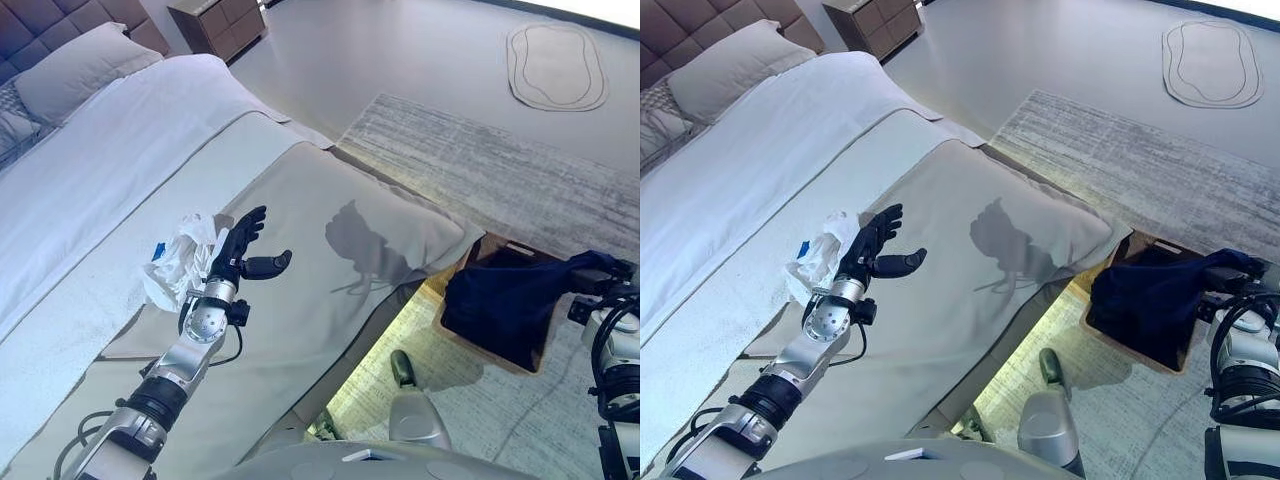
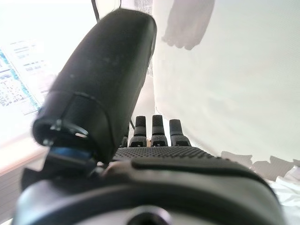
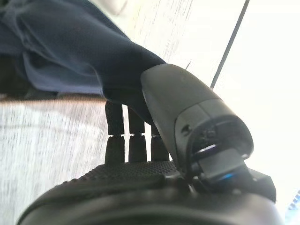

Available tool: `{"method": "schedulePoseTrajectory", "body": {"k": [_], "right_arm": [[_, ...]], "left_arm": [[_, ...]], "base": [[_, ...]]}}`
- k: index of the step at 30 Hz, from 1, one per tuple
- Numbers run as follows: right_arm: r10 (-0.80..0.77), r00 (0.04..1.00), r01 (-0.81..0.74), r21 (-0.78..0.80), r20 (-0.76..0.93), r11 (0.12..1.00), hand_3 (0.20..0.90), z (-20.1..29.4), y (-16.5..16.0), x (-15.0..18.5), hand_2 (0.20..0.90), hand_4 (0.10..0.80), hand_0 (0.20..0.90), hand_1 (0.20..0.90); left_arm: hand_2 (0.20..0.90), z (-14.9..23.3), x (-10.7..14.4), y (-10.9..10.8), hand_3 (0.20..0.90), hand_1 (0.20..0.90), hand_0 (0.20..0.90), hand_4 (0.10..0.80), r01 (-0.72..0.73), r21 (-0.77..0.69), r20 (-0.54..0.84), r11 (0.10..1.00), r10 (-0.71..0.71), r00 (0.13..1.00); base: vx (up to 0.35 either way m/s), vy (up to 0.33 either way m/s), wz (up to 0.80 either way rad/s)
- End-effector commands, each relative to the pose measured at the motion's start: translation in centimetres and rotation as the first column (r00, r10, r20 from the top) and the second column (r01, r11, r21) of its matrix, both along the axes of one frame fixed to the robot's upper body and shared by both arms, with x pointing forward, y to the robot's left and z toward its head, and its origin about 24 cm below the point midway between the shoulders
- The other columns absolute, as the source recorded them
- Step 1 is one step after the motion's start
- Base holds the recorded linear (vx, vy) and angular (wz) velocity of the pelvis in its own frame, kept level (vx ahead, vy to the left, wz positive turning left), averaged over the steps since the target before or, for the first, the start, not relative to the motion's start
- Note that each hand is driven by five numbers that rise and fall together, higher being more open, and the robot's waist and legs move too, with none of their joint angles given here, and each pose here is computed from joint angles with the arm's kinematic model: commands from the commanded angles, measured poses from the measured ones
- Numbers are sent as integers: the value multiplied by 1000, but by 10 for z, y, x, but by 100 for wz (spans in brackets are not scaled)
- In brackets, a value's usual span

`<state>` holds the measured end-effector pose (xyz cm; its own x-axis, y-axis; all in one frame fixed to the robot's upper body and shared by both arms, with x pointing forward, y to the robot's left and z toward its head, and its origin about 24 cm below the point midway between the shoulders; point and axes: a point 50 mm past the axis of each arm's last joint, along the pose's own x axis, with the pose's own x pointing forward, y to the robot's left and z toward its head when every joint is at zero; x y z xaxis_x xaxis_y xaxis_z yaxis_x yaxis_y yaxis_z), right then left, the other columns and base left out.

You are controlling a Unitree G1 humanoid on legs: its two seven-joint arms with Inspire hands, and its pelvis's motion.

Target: Pick up the clothes from the bed and place them into the basket

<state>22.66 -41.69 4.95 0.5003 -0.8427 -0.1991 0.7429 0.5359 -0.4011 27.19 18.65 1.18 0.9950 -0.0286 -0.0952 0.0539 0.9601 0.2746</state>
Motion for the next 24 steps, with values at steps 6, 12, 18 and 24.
{"method": "schedulePoseTrajectory", "body": {"k": [6, 12, 18, 24], "right_arm": [[-57, 992, 86, -271, 115, 959, 900, 72, -30, 8, 900, 800, 900, 900], [-36, 996, 56, -254, 80, 966, 900, 68, -32, 6, 900, 800, 900, 900], [11, 999, 2, -239, 52, 971, 900, 61, -27, 9, 900, 800, 900, 900], [27, 999, -19, -241, 31, 970, 900, 57, -23, 12, 900, 800, 900, 900]], "left_arm": [[900, 45, 21, -9, 900, 900, 900, 800, 26, -18, 217, 999, -22, 976], [900, 47, 22, -10, 900, 900, 900, 800, 26, -16, 218, 1000, -22, 976], [900, 46, 21, -9, 900, 900, 900, 800, 26, -12, 211, 1000, -23, 977], [900, 45, 20, -7, 900, 900, 900, 800, 23, -11, 208, 1000, -21, 978]], "base": [[0, 0, 0], [0, 0, 0], [0, 0, 0], [0, 0, 0]]}}
